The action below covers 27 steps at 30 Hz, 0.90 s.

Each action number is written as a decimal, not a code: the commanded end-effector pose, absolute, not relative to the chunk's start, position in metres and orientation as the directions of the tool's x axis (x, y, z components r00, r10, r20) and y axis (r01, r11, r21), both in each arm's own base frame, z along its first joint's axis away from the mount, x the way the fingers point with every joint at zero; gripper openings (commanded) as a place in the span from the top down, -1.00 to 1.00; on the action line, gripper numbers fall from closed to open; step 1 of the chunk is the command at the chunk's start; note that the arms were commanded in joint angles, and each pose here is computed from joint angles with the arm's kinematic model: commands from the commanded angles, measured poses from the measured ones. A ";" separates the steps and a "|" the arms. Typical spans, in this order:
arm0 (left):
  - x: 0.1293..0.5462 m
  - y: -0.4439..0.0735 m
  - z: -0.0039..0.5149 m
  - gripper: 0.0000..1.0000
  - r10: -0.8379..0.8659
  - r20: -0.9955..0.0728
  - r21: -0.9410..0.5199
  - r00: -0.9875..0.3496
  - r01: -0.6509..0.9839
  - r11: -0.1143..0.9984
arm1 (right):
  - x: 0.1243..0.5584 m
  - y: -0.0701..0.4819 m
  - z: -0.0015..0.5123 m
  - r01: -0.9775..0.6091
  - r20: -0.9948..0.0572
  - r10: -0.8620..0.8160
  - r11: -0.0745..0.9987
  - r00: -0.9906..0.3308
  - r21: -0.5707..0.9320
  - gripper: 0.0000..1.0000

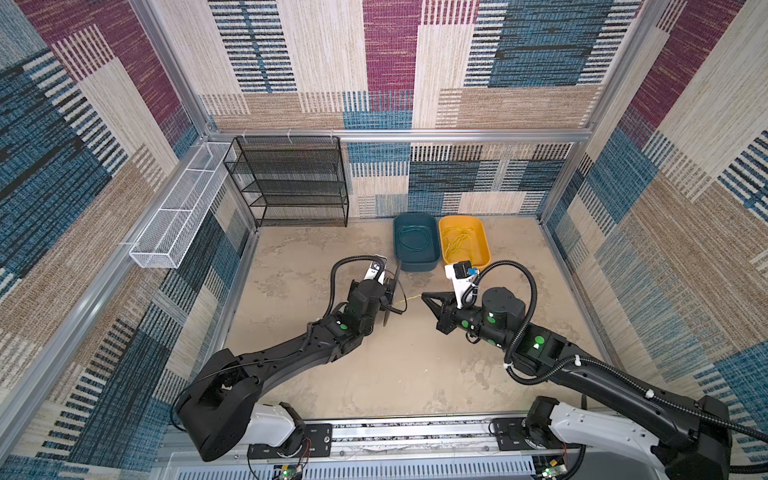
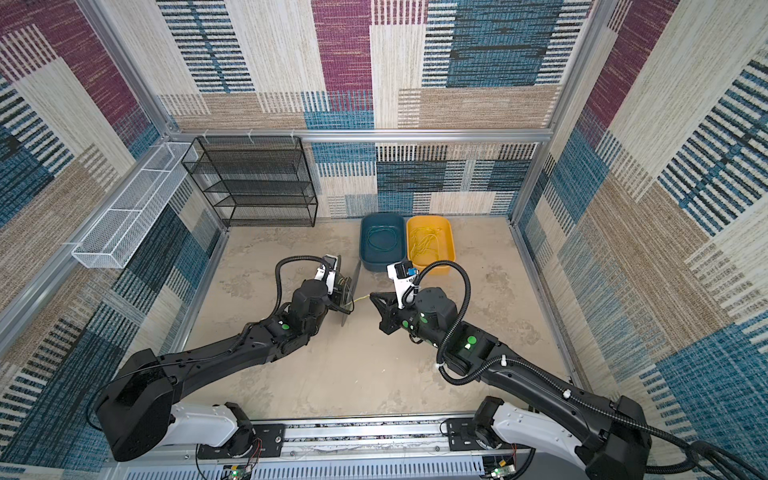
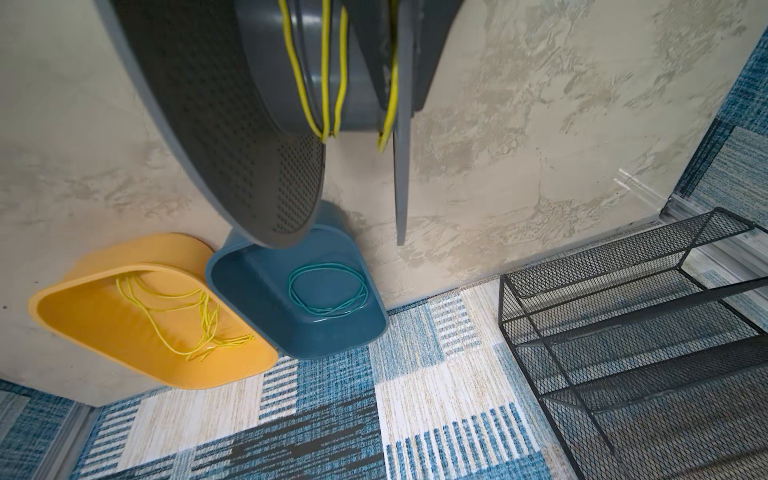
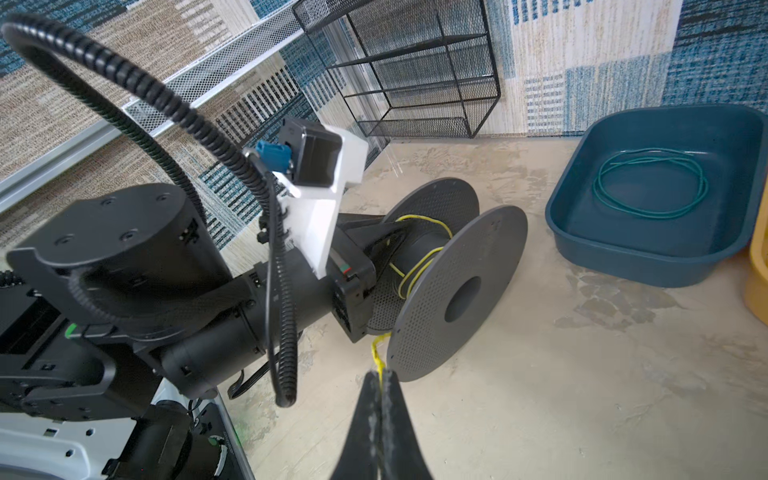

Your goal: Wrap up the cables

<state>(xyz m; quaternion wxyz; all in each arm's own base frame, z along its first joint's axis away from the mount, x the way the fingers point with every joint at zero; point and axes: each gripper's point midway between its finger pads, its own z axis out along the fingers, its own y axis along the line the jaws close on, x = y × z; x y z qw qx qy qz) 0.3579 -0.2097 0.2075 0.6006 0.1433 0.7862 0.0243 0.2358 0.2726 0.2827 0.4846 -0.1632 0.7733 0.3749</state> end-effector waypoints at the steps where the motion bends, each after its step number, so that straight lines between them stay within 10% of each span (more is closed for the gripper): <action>1: 0.361 -0.199 0.222 1.00 0.294 -0.941 0.273 -0.167 0.135 0.952 | 0.236 0.278 0.314 -0.659 -0.891 0.158 0.621 -0.426 0.425 1.00; 27: 0.288 -0.214 0.210 1.00 0.323 -0.946 0.310 0.017 0.337 0.889 | 0.311 0.266 0.330 -0.614 -0.905 0.161 0.686 -0.394 0.390 1.00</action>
